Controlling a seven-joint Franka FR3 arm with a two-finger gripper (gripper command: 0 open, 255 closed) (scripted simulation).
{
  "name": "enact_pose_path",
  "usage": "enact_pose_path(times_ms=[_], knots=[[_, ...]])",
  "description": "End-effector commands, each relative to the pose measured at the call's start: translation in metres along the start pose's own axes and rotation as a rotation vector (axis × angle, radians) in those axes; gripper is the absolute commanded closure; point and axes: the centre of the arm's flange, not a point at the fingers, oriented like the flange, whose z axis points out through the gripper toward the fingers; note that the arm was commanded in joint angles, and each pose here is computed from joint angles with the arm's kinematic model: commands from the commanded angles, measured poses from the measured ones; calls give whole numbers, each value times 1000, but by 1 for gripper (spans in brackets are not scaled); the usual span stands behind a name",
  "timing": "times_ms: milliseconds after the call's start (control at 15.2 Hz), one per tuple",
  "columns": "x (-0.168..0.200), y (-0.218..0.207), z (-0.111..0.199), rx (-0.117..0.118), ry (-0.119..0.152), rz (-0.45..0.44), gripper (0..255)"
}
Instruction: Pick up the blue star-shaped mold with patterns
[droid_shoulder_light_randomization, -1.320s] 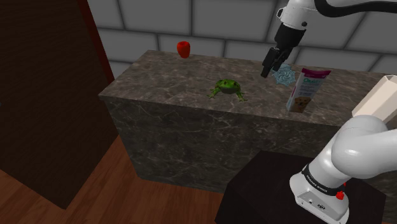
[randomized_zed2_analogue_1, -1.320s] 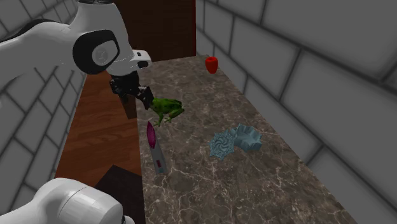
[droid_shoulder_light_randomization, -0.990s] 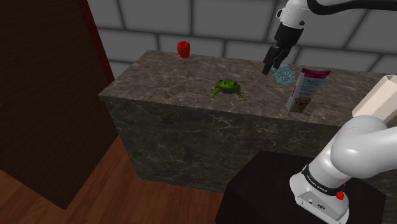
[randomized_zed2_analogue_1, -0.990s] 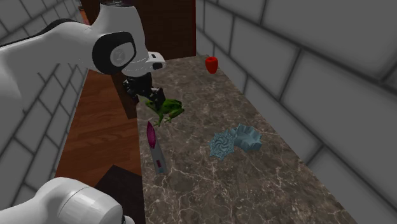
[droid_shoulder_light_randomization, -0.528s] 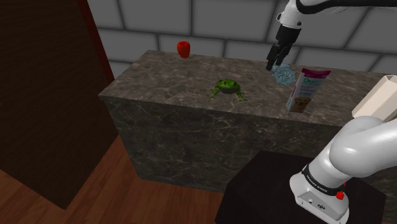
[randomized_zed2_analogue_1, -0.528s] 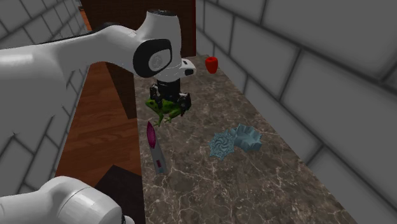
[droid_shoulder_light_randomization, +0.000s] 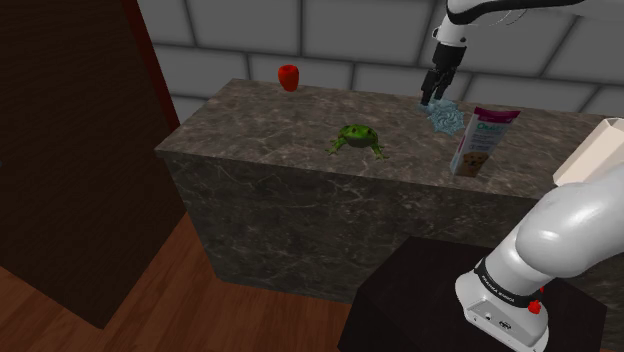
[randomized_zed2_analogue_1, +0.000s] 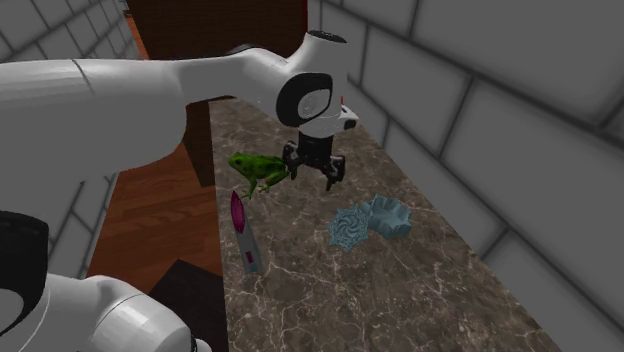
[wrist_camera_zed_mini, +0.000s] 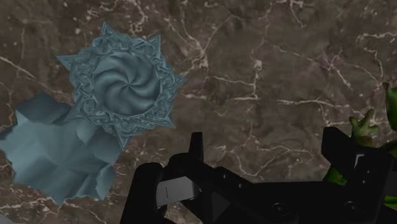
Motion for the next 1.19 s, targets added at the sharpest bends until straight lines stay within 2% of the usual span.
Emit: enact_pose_path(times_ms=[0,660,1122], knots=[[8,26,4,2,-16,1,0],[54,151,31,17,-89,10,0],[55,154,68,17,-89,10,0]])
